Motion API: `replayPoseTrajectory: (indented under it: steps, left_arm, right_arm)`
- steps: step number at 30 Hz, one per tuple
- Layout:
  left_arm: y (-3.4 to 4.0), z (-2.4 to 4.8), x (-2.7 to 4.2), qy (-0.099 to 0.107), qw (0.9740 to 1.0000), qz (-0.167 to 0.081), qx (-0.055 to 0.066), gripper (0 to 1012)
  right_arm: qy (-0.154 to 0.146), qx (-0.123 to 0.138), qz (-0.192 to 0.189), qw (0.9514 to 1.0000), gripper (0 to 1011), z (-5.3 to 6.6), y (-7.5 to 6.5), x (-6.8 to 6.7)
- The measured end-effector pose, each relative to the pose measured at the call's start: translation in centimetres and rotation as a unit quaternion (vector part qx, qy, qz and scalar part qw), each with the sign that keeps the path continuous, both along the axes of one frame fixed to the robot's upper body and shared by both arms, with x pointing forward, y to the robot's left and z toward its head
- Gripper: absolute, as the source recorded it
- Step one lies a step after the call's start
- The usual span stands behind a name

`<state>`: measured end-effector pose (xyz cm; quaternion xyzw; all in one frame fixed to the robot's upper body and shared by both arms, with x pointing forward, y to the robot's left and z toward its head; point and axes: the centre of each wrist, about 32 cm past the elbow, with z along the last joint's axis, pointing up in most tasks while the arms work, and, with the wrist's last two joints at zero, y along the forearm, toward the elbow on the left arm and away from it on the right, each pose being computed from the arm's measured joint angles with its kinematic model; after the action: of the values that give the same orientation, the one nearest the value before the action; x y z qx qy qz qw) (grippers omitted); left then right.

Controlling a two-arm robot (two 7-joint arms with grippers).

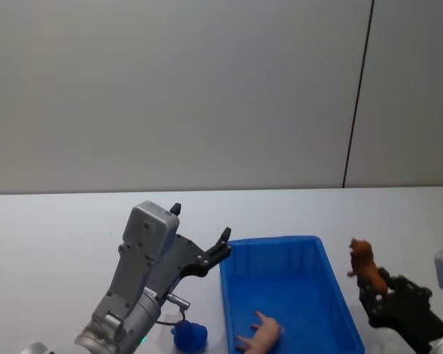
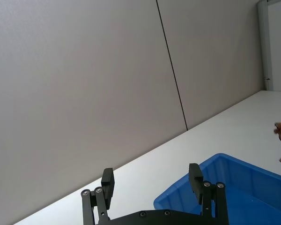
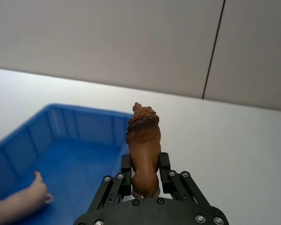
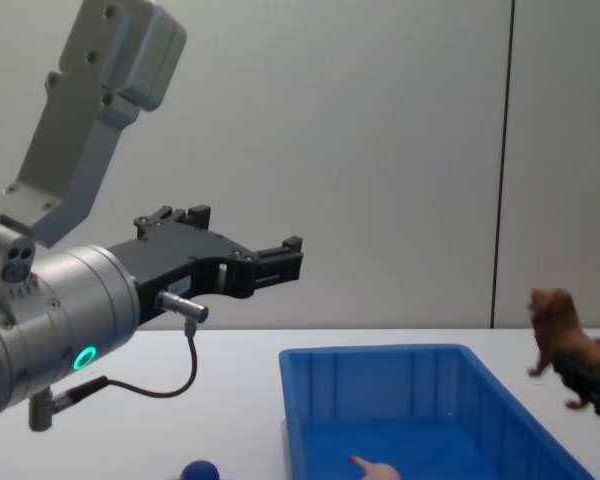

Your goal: Pick up the two dolls from the table and place them into the box.

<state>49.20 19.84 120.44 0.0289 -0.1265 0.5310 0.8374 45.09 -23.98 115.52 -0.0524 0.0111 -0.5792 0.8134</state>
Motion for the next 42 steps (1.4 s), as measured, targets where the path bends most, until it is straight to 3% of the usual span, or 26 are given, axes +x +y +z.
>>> replayPoseTrajectory:
  steps: [8,16,28,38,42]
  left_arm:
    - [0.00,0.00,0.00,0.000,1.0000,0.000,0.000,1003]
    - [0.00,0.00,0.00,0.000,1.0000,0.000,0.000,1003]
    - [0.00,0.00,0.00,0.000,1.0000,0.000,0.000,1003]
    - [0.00,0.00,0.00,0.000,1.0000,0.000,0.000,1003]
    - [0.00,0.00,0.00,0.000,1.0000,0.000,0.000,1003]
  right_arm:
    - [-0.024,0.017,0.039,0.9988,335,1.2,1.2,0.9]
    - [-0.024,0.031,0.076,0.9964,335,1.3,2.7,2.1]
    - [-0.010,0.035,0.094,0.9950,690,1.0,4.0,3.5]
    - [-0.013,0.024,0.058,0.9979,987,0.8,3.8,3.3]
    - [-0.019,0.020,0.039,0.9989,1001,0.8,3.3,2.8]
